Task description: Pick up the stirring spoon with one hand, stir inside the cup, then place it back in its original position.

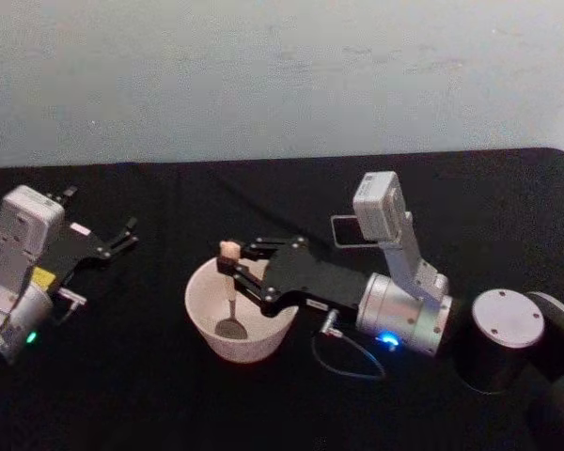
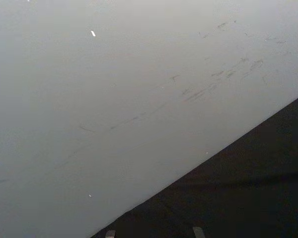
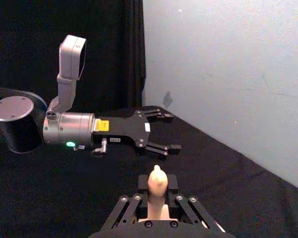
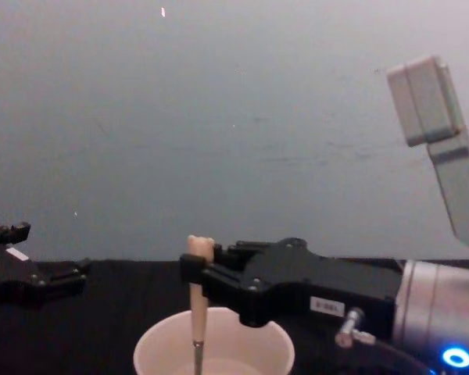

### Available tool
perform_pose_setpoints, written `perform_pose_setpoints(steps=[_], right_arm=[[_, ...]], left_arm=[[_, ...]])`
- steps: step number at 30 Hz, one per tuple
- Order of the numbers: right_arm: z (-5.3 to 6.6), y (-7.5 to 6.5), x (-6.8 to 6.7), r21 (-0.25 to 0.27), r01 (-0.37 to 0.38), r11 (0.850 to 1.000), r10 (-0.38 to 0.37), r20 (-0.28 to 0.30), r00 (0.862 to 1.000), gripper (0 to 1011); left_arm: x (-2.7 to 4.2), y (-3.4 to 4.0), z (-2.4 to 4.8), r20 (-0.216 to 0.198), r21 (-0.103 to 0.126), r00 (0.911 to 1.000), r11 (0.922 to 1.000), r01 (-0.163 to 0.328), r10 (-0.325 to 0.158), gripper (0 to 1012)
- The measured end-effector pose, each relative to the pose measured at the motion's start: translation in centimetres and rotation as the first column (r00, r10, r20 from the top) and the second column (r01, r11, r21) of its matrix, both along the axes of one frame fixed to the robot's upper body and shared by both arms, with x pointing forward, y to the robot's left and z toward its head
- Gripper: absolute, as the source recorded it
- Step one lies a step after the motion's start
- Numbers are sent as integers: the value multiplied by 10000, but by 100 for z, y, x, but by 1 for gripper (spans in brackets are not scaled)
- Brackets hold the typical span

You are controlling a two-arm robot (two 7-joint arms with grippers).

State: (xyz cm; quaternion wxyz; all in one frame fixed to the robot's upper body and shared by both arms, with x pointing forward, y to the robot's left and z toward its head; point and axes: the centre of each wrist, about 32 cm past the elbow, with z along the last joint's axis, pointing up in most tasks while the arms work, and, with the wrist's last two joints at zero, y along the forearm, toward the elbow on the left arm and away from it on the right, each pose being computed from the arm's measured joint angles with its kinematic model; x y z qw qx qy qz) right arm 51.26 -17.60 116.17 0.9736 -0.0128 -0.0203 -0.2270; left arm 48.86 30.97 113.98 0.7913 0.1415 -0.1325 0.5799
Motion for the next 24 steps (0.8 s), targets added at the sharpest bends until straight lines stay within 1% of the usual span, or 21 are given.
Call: perform_pose_setpoints(steps=[2, 5, 7, 12, 19, 24], right_arm=[[5, 20, 16, 13, -10, 10000, 10, 14, 10000, 214], [17, 80, 73, 53, 10, 10000, -10, 70, 10000, 214], [15, 89, 86, 50, 41, 10000, -41, 75, 10000, 214], [-14, 132, 188, -59, 464, 9989, -464, 57, 9989, 214], [-20, 130, 291, -159, 966, 9952, -965, 67, 9953, 214], [-8, 84, 345, -142, 1364, 9906, -1363, 89, 9906, 214]], left_arm=[[0, 0, 0, -1, 0, 10000, 10000, 0, 0, 1002], [0, 0, 0, 0, 0, 10000, 10000, 1, -1, 1001], [0, 0, 0, 0, 0, 10000, 10000, 0, 0, 1001], [0, 0, 0, -1, 0, 10000, 10000, 0, 0, 1001], [0, 0, 0, 0, 0, 10000, 10000, 0, 0, 1001], [0, 0, 0, -1, -1, 10000, 10000, 0, 0, 1001]])
